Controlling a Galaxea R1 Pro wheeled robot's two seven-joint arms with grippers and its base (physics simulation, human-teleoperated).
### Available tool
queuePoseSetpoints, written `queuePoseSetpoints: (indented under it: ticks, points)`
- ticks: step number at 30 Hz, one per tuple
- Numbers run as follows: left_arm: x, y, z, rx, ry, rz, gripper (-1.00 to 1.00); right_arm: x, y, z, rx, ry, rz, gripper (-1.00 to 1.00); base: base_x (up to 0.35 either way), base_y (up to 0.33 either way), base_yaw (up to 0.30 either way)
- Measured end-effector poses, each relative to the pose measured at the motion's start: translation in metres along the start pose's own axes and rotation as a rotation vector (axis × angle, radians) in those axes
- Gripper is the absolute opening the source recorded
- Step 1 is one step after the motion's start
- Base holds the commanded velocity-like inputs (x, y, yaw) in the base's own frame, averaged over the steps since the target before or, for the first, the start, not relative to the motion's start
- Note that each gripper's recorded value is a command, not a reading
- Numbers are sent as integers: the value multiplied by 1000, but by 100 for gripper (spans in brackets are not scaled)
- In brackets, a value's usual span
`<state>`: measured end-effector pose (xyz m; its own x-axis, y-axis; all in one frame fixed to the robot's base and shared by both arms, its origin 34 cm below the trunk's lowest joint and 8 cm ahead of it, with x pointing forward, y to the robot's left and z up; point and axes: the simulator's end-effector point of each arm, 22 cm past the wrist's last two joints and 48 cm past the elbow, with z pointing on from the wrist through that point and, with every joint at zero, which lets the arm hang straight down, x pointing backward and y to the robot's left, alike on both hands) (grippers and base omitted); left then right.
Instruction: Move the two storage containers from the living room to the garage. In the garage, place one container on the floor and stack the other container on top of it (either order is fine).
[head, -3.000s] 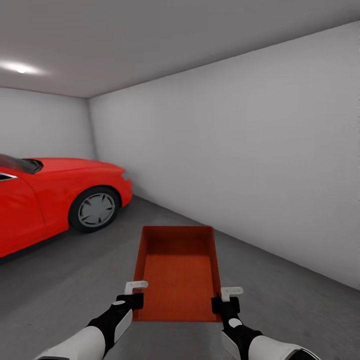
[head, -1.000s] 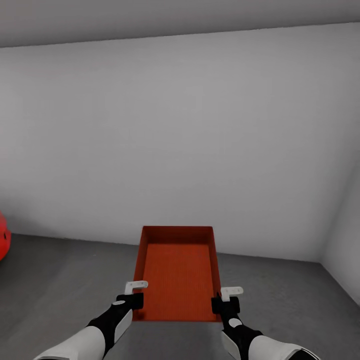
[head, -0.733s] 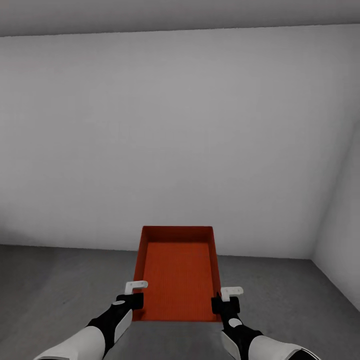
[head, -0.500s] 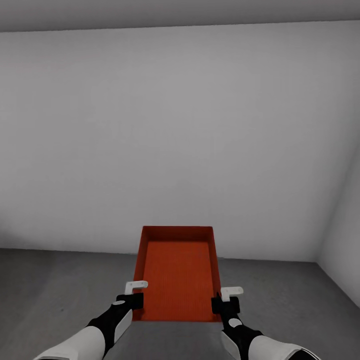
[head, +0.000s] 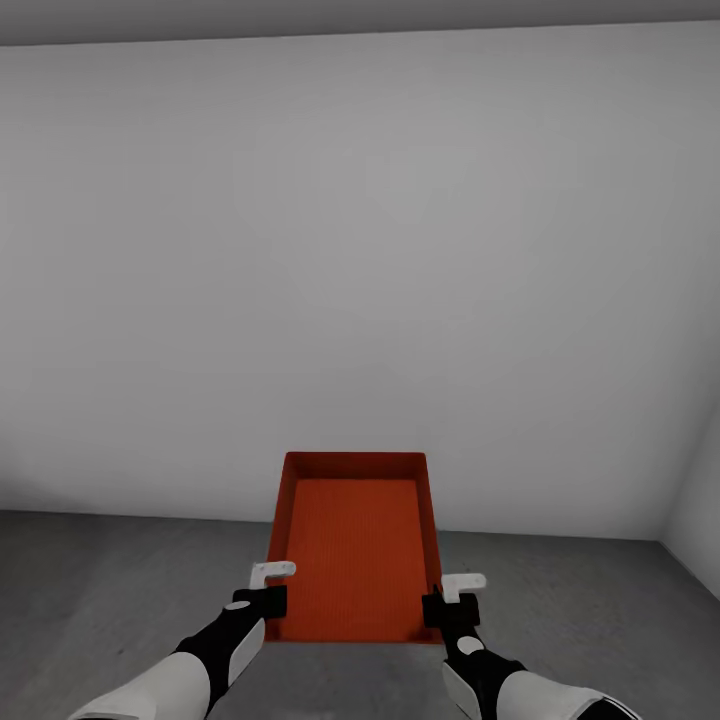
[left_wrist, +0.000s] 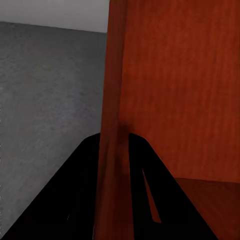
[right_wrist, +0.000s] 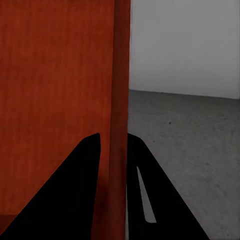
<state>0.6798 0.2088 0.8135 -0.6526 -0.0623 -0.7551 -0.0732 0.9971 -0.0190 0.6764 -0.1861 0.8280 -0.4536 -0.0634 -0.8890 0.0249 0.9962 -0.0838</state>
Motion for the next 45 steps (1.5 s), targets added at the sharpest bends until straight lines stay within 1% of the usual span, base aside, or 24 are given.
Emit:
queuePoseSetpoints:
  ticks: [6,9,18,45]
  points:
    - [-2,0,0,1,-4,1,-100,-1,0,0,1,-3,3,-100,306,180,0]
    - [-2,0,0,1,-5,1,-100,-1,0,0,1,-4,3,-100,136,77,0]
    - [-1,0,2,1,-2,1,-100,2,0,2,0,1,3,-100,18,10,0]
    - [21,1,13,-2,42,3,-100,25,2,7,-3,45,-1,-100,0,0,0]
